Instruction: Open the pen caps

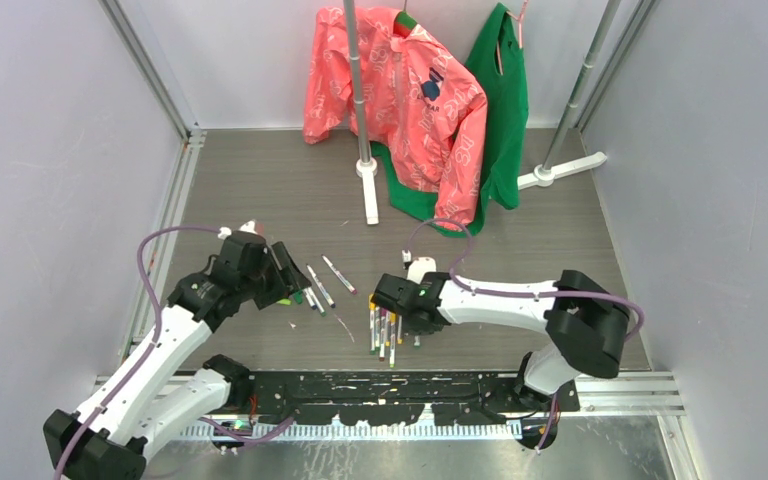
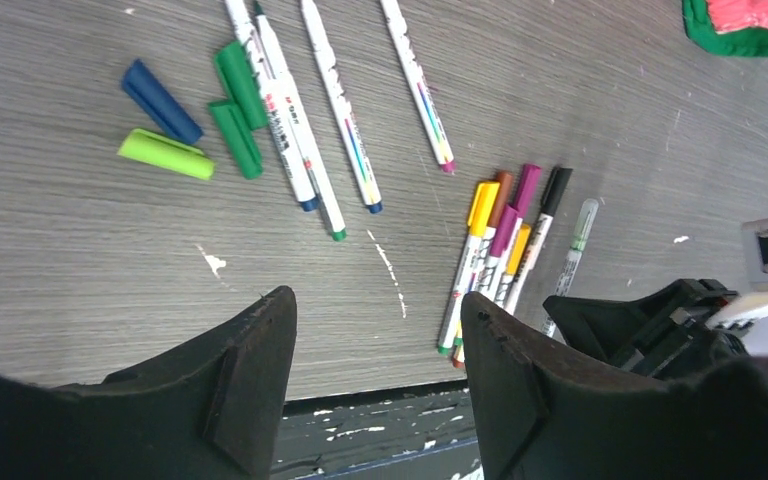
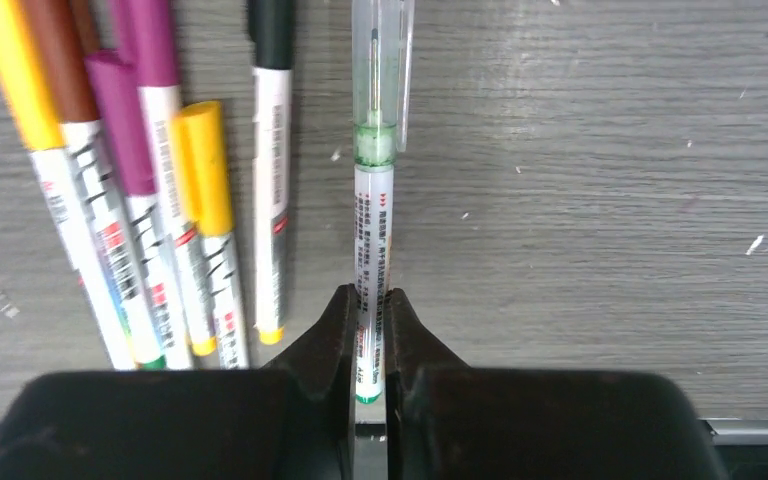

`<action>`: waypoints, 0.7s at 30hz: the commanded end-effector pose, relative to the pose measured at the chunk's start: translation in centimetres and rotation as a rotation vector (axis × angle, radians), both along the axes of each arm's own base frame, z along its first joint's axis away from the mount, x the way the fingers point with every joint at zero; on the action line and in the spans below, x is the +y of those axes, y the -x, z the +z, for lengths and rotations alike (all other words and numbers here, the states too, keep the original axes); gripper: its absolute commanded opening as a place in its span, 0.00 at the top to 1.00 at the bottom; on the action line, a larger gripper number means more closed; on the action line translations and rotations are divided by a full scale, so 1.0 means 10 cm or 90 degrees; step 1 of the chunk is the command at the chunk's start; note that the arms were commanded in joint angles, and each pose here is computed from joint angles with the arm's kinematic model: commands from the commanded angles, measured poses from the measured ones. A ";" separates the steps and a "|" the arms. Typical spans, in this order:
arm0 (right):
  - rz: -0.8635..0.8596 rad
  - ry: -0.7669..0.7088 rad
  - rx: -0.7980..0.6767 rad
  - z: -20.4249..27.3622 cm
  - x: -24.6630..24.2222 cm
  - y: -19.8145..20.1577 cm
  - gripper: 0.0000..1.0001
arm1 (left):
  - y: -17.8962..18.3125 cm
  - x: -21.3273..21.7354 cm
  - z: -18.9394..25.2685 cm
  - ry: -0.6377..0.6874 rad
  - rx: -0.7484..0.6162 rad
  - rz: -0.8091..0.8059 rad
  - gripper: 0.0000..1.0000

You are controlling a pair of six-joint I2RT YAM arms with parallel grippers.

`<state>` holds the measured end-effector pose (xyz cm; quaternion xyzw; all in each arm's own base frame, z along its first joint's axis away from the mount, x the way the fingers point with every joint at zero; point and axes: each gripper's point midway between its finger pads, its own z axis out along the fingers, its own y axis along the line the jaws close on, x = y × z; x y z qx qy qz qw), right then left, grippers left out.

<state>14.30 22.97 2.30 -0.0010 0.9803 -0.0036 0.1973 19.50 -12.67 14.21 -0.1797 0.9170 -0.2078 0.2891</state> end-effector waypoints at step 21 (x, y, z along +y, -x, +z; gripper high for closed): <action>0.197 -0.277 -0.046 1.21 1.07 0.04 0.99 | -0.34 -0.83 0.34 0.260 -0.011 -0.048 0.38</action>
